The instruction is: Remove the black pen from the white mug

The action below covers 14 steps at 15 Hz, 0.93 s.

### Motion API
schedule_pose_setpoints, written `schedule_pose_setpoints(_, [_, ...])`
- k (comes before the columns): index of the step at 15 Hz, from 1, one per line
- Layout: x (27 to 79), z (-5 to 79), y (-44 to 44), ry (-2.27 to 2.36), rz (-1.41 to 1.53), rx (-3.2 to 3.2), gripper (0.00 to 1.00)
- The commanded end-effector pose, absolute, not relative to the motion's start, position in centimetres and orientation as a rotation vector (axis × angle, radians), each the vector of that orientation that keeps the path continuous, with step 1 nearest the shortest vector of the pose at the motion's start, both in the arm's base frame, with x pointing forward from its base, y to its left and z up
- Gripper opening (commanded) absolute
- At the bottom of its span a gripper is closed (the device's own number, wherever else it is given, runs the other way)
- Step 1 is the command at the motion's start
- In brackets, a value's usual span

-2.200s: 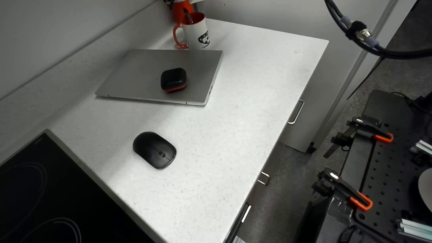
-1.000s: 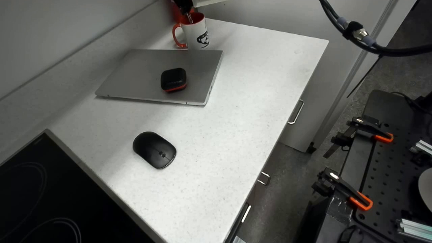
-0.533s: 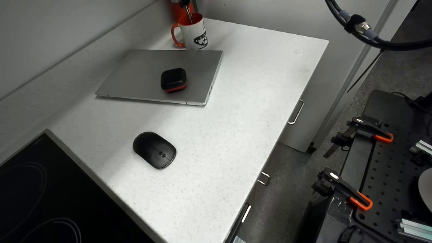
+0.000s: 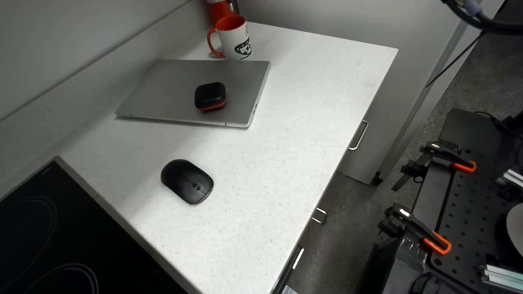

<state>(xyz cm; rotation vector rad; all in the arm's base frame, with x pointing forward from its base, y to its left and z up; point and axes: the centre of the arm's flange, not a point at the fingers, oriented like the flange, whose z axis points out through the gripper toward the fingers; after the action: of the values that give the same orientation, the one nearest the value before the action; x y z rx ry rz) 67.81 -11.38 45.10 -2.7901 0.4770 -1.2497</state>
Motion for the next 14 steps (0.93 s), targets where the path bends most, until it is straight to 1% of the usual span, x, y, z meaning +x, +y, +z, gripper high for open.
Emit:
schedule_pose_setpoints(1, [63.5,46.4,-12.1,0.435,-1.115,-2.884,0.02])
schedule_pose_setpoints(7, [60.4,38.4,-13.5,0.453,-0.652,-3.039,0.02])
schedule_pose_setpoints(11, [59.0,34.4,-15.7,0.531,-0.509,-3.135,0.02])
schedule_pose_setpoints(14, [59.6,32.3,-16.2,0.560,-0.459,-3.126,0.02])
